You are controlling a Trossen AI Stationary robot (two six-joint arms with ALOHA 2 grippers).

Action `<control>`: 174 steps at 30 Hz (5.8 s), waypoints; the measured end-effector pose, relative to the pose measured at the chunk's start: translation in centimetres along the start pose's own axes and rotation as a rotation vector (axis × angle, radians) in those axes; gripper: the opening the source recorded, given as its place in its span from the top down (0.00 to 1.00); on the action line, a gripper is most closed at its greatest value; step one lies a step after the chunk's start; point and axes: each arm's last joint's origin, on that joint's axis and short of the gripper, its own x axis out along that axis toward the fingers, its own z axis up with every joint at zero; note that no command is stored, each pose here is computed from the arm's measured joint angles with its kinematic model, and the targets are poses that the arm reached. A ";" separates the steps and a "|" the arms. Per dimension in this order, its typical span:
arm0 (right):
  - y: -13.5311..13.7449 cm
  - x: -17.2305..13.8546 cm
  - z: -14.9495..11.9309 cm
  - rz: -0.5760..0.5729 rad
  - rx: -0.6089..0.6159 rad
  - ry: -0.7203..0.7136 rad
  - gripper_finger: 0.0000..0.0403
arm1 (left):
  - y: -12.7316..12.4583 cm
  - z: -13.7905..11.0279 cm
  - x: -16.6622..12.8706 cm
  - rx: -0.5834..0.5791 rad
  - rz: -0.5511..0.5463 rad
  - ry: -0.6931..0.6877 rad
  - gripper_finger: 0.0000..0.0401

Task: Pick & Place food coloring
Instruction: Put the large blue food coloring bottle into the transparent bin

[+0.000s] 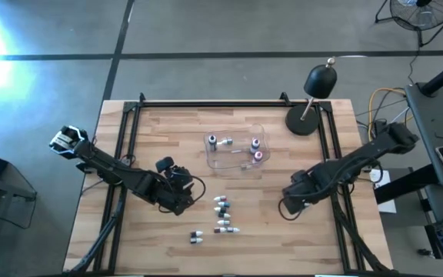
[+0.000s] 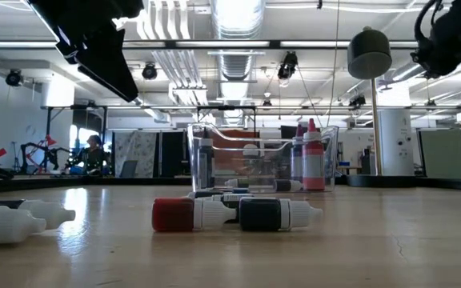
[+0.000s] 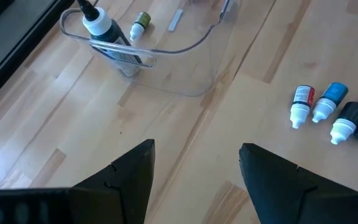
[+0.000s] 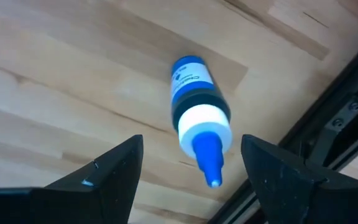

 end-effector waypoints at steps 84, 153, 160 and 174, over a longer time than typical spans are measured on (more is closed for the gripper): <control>18.7 -11.7 18.9 0.061 -0.630 -0.441 0.73 | 4.5 -4.2 -4.3 -0.461 -0.073 -0.079 0.48; 17.8 -0.6 26.2 -0.113 -1.267 -0.147 0.53 | 12.6 -8.5 -5.0 -0.564 -0.207 -0.249 0.48; 17.1 0.2 26.7 -0.120 -1.309 -0.109 0.54 | 12.7 -8.5 -5.0 -0.560 -0.198 -0.253 0.48; 16.4 1.1 27.5 -0.081 -1.279 -0.102 0.56 | 12.7 -8.5 -5.0 -0.565 -0.197 -0.253 0.48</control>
